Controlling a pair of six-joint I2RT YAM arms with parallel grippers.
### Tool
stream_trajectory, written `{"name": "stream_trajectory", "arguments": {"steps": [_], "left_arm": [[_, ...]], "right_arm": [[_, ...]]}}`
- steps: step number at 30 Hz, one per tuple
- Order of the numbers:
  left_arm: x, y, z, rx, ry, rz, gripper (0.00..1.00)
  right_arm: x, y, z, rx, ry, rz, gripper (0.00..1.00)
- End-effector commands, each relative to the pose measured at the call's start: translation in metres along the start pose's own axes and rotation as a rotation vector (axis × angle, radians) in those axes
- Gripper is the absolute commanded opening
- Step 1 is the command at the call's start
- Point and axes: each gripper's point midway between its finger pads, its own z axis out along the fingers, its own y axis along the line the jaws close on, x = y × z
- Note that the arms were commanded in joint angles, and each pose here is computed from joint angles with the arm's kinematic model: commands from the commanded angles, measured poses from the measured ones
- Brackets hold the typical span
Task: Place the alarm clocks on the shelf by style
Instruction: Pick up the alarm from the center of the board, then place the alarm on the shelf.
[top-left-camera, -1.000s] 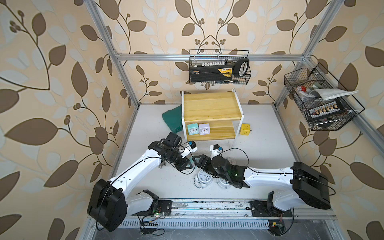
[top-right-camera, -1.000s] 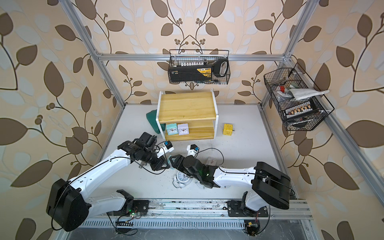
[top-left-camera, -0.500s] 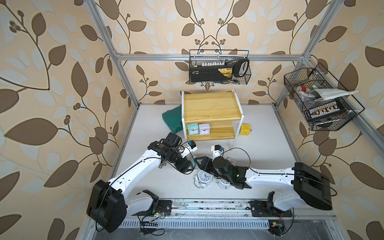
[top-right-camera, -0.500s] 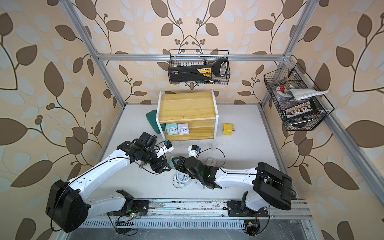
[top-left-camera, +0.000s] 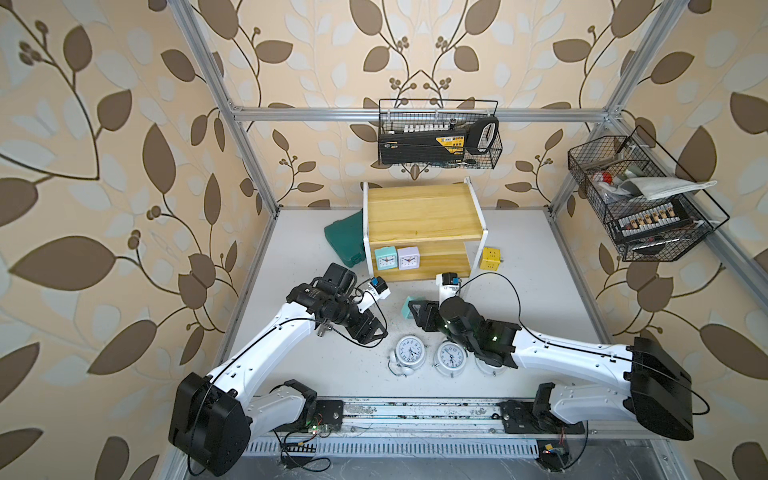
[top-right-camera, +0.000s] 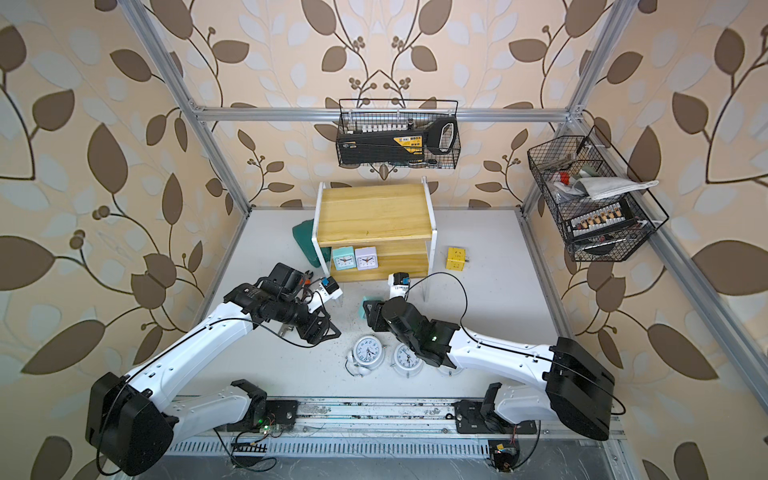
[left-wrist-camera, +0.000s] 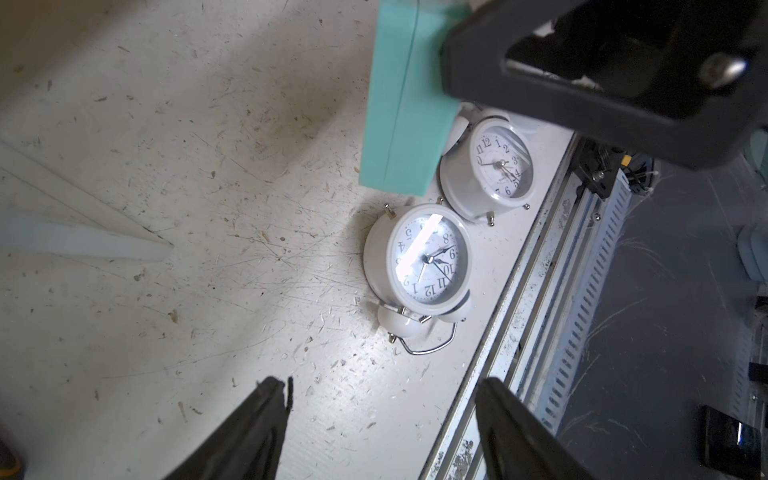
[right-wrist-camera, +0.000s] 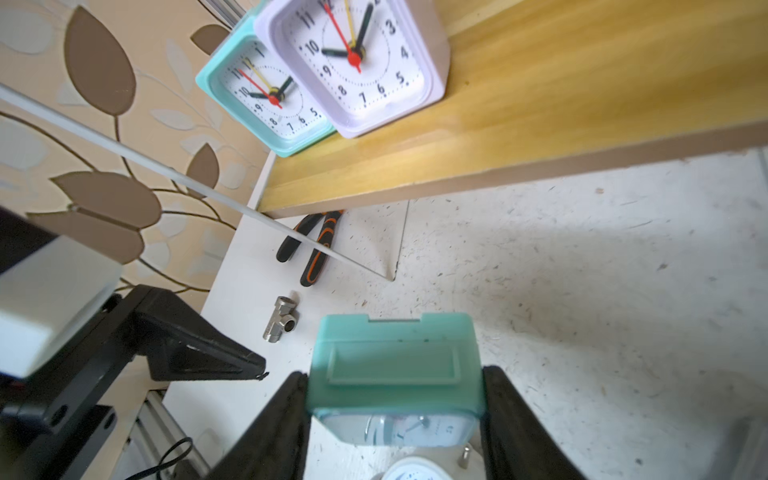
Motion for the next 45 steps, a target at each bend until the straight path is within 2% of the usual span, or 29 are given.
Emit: {"name": "stream_trajectory", "arguments": {"steps": [1, 6, 19, 30, 45], "left_arm": [[-0.014, -0.008, -0.012, 0.017, -0.064, 0.053, 0.75], [-0.014, -0.009, -0.013, 0.014, -0.068, 0.057, 0.76], [-0.012, -0.008, -0.012, 0.011, -0.065, 0.053, 0.76], [-0.011, -0.006, -0.012, 0.005, -0.064, 0.050, 0.76], [-0.010, -0.004, -0.009, 0.006, -0.059, 0.049, 0.76]], "right_arm": [[-0.028, -0.005, -0.009, 0.075, -0.065, -0.139, 0.51], [-0.056, -0.008, -0.019, 0.137, -0.137, -0.218, 0.51], [-0.110, -0.012, -0.022, 0.202, -0.264, -0.252, 0.51], [-0.129, -0.016, -0.005, 0.261, -0.326, -0.274, 0.51], [-0.135, -0.028, 0.014, 0.329, -0.381, -0.262, 0.54]]}}
